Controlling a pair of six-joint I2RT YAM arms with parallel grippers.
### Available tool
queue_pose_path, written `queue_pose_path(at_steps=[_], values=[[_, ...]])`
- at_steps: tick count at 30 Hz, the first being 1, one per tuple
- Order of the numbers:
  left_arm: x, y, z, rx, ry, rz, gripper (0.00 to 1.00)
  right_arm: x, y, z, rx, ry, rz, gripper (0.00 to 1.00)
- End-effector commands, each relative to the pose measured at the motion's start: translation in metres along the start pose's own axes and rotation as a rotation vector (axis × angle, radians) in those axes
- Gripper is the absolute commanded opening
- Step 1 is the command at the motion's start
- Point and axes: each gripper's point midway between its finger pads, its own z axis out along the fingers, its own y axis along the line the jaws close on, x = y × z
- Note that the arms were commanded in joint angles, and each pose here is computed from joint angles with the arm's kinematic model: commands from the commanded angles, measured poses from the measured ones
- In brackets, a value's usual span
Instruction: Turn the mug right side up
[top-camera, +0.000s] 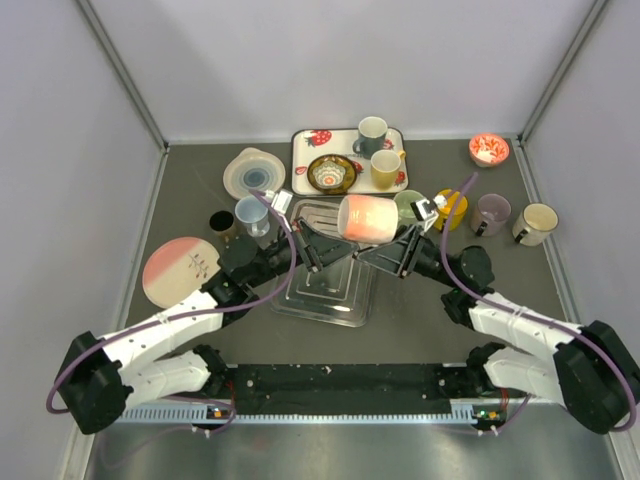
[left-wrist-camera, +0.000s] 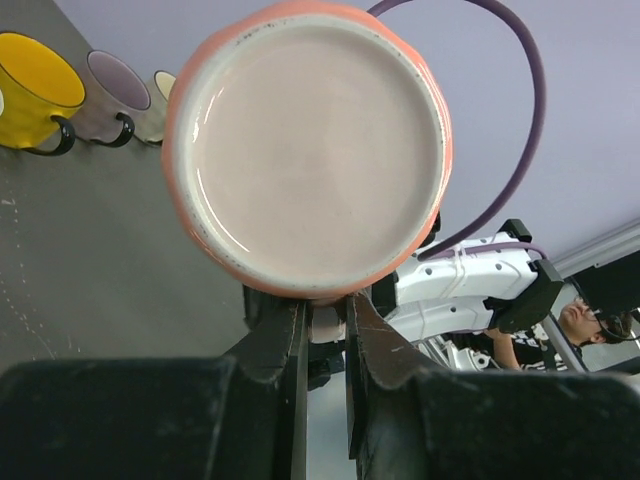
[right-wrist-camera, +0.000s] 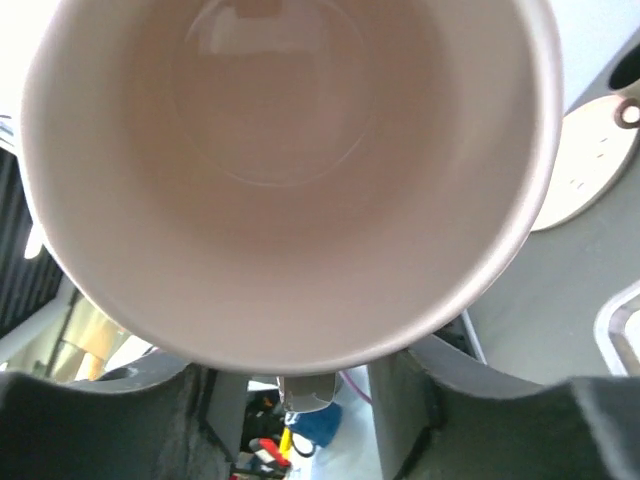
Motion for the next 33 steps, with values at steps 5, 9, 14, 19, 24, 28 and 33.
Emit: queue_pose_path(at_steps=[5,9,14,19,24,28,33], values=[[0.005,-0.034,-0.005,0.145,0.016,0.028,0.00,-0.019,0.062,0.003,-0.264,-0.072,-0.052,0.23],[0.007,-0.033,-0.008,0.141,0.016,0.033,0.00,-0.023,0.064,0.003,-0.265,-0.094,-0.046,0.09],[0.006,-0.028,-0.013,0.104,0.003,0.059,0.00,-0.021,0.046,0.007,-0.149,-0.075,-0.053,0.00],[-0.003,-0.022,-0.025,0.020,-0.036,0.120,0.44,-0.020,0.042,0.002,-0.024,-0.063,-0.163,0.00],[-0.025,-0.017,-0.043,-0.064,-0.163,0.153,0.63,-0.015,0.029,-0.008,0.142,-0.018,-0.195,0.00],[-0.043,-0.015,-0.066,-0.163,-0.244,0.200,0.70,-0.024,0.032,-0.029,0.369,0.040,-0.374,0.00],[-0.039,0.023,-0.095,-0.367,-0.264,0.199,0.76,-0.053,-0.019,-0.109,1.012,0.106,-0.492,0.00]])
